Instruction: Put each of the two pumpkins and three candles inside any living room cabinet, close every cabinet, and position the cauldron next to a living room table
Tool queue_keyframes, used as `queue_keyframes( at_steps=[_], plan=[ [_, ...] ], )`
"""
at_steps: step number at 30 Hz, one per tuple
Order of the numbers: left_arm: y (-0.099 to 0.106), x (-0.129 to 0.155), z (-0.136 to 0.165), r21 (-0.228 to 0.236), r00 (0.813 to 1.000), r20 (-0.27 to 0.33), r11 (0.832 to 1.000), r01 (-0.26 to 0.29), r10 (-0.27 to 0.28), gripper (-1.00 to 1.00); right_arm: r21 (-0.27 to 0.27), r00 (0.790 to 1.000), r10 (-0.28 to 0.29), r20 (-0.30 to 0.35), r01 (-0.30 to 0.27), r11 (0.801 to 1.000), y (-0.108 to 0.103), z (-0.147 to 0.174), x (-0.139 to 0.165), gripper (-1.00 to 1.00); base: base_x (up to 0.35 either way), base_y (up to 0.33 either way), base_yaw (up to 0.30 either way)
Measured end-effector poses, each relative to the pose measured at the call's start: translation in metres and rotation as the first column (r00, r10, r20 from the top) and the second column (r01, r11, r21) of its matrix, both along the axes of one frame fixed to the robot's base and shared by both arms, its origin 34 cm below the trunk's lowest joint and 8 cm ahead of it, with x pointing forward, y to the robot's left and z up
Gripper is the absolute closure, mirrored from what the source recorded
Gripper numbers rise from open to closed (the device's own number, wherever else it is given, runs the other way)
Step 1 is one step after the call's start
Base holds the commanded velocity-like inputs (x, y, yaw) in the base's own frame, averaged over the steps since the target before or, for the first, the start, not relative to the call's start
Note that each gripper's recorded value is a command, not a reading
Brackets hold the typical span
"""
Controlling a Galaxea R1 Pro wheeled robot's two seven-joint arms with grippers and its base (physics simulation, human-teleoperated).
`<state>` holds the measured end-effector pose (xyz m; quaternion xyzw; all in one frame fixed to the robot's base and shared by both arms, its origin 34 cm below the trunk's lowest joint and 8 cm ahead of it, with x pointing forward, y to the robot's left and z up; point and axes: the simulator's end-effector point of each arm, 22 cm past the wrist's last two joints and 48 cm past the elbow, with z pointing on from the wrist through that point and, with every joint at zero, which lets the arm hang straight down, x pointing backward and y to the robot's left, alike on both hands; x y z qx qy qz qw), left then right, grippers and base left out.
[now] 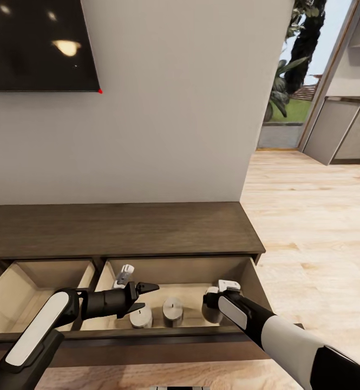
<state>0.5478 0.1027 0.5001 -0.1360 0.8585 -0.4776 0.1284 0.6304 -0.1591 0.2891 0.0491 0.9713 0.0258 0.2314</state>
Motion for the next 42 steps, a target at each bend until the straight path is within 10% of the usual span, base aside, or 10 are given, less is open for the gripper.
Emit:
queue_keyframes(
  at_steps=[6,12,28,42],
  plan=[
    [0.000,0.000,0.000,0.000,1.000,0.000,1.000,0.000,0.000,-1.00,-0.012,1.000,0.010,-0.019,-0.010,1.000,-0.001,-0.002,-0.004,-1.00,0.000,0.000,0.000],
    [-0.001,0.000,0.000,-0.001,1.000,0.000,1.000,0.000,0.000,-1.00,-0.002,0.991,-0.050,0.126,0.051,0.999,-0.007,0.013,0.024,-1.00,0.000,0.000,0.000],
    [-0.001,0.000,0.000,-0.001,1.000,0.000,1.000,0.000,0.000,-1.00,-0.037,0.968,-0.026,0.250,0.036,0.999,-0.010,0.030,0.045,-1.00,0.000,0.000,0.000],
    [0.000,0.000,0.000,0.000,1.000,-0.001,1.000,0.000,0.000,-1.00,-0.040,0.966,-0.016,0.259,0.027,0.999,-0.009,0.032,0.047,-1.00,0.035,0.019,0.000]
  ],
)
